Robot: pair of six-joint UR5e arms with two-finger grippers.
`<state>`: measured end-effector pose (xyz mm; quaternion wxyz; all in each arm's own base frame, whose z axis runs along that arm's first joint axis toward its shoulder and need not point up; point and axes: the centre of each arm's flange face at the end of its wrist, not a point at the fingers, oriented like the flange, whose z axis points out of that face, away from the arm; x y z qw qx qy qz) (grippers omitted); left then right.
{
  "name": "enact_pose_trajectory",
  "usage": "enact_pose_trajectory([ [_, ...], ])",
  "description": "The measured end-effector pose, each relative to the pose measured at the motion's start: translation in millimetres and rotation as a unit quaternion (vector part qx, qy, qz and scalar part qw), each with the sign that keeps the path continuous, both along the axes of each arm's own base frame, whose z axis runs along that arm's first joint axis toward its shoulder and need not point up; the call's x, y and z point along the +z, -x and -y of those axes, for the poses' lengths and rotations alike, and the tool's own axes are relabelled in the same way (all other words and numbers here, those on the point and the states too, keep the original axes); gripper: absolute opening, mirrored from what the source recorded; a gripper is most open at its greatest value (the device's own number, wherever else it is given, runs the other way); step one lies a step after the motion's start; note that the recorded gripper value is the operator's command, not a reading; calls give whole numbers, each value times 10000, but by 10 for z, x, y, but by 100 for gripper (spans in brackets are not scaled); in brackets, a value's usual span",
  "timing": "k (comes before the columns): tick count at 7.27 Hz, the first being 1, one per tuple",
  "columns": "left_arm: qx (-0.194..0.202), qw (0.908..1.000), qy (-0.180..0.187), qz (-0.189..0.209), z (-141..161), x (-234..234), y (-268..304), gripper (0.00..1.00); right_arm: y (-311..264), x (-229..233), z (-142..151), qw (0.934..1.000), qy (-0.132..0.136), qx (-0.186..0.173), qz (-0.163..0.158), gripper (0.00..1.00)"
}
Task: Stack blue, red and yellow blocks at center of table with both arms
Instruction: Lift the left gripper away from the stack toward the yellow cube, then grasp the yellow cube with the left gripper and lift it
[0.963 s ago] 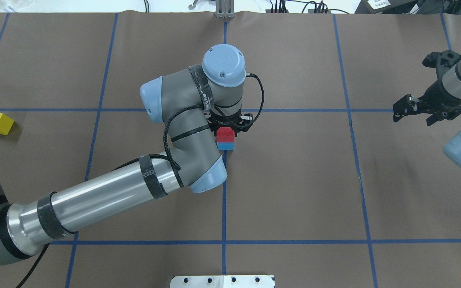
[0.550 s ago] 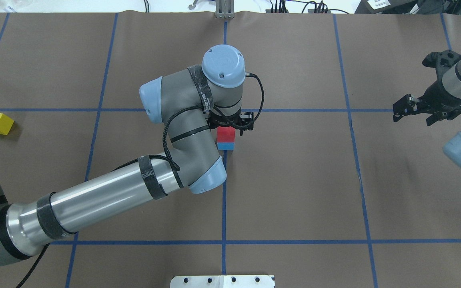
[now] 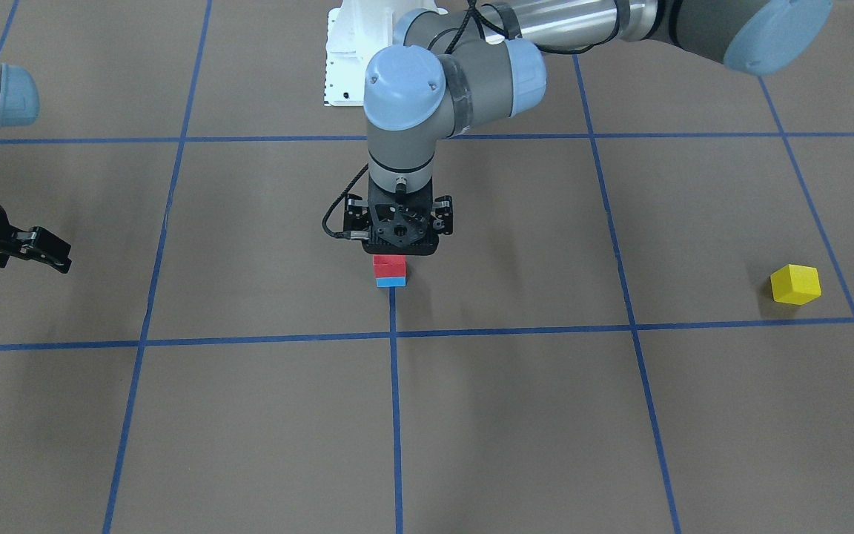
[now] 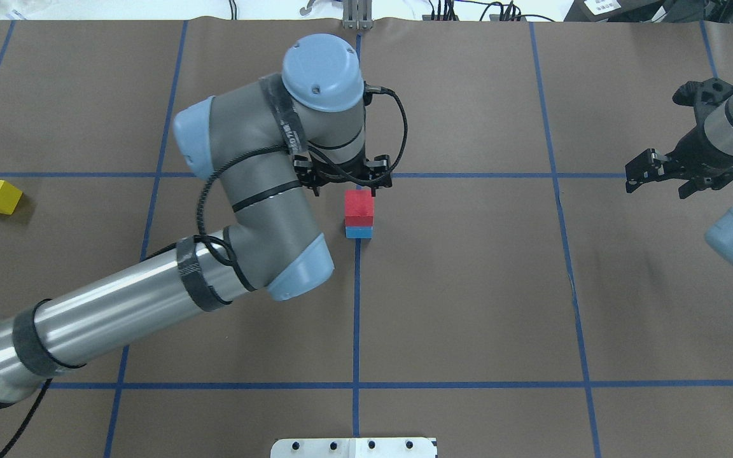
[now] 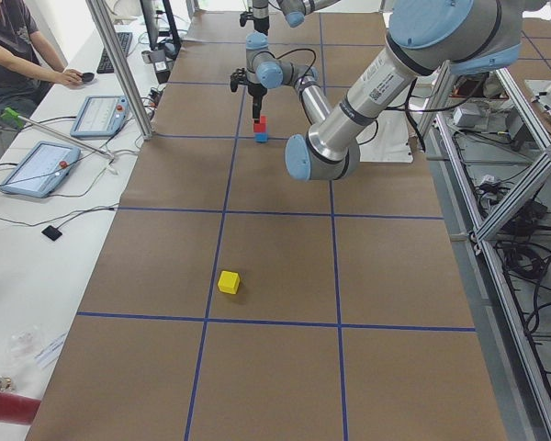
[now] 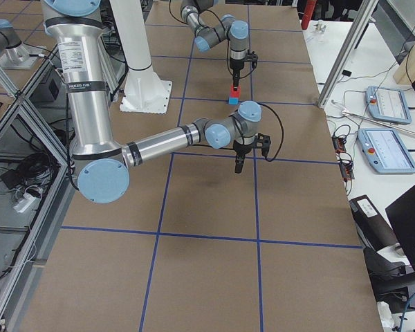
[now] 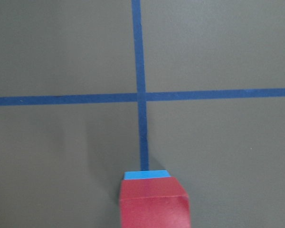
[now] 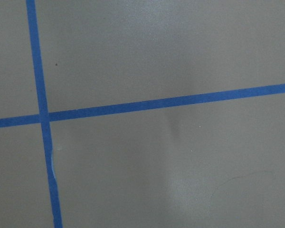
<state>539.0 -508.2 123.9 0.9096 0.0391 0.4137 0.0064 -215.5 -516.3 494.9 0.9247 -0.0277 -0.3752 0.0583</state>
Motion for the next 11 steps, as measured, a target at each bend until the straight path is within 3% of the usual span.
enact_pose_trajectory([
  [2, 352, 9985, -404, 104, 222, 872, 1065, 99, -16, -5, 5, 10000, -7, 15, 4, 100],
  [5, 1008, 9871, -971, 783, 799, 2677, 2565, 100, -27, -4, -4, 10000, -13, 24, 10, 100],
  [7, 1267, 9827, -1171, 668, 837, 4103, 3423, 100, -17, -46, 8, 10000, -61, 22, 32, 100],
  [9, 1299, 9831, -1106, 667, 678, 4967, 3841, 100, -11, -81, 16, 9999, -89, 26, 47, 100],
  [11, 1113, 9888, -733, 671, 606, 5240, 3917, 100, -11, -75, 18, 9999, -90, 27, 40, 100],
])
